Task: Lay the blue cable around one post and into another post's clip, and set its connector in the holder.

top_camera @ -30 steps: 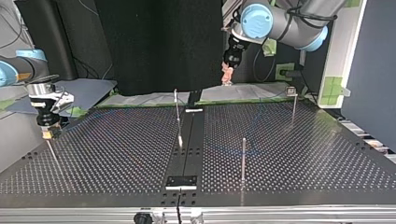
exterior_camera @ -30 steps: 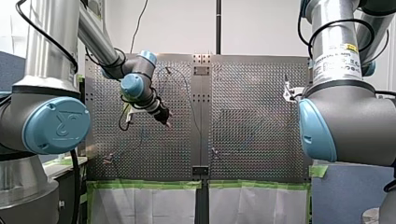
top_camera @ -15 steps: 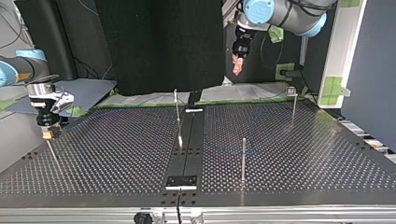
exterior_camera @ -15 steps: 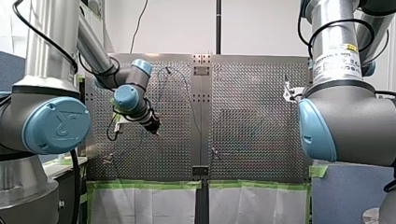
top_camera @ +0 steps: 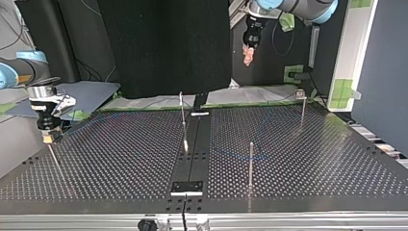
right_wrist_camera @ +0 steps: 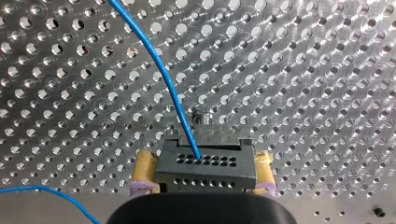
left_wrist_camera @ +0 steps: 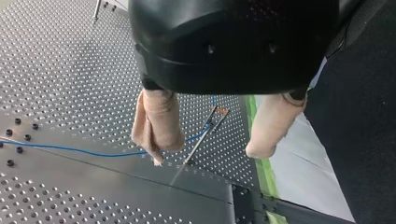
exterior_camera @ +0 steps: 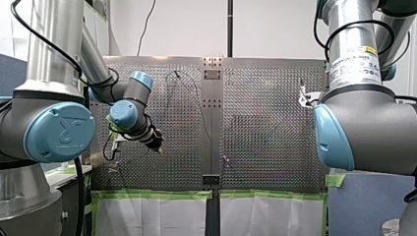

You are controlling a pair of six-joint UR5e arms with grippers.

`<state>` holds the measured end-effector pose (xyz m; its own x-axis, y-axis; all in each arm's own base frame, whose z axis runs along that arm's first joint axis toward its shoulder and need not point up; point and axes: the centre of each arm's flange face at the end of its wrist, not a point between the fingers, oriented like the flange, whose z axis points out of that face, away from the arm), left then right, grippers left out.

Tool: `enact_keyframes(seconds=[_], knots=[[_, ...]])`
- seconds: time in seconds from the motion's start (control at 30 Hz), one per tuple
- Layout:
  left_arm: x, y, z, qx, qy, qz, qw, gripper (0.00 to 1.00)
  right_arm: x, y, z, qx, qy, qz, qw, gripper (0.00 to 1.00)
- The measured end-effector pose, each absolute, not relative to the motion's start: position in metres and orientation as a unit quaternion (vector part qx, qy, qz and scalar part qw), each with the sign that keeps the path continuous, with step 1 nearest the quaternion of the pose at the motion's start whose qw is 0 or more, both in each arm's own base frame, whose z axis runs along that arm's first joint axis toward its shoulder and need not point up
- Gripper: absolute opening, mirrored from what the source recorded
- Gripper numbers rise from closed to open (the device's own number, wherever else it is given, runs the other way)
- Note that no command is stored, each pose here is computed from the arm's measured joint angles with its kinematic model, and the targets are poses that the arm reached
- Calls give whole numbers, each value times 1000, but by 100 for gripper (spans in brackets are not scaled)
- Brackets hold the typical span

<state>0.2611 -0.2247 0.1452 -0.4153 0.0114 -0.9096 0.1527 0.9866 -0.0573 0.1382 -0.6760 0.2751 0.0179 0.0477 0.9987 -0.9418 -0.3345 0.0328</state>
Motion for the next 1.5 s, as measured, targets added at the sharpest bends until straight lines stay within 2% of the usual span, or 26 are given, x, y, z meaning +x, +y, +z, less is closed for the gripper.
enact_keyframes(seconds=[0.27,1.5], knots=[[245,-219,132,46,833,-69,548,100,138,-676,275,572,-390,583,425,79],[285,-233,157,17,722,-118,682,100,143,-677,279,573,-386,584,426,79]])
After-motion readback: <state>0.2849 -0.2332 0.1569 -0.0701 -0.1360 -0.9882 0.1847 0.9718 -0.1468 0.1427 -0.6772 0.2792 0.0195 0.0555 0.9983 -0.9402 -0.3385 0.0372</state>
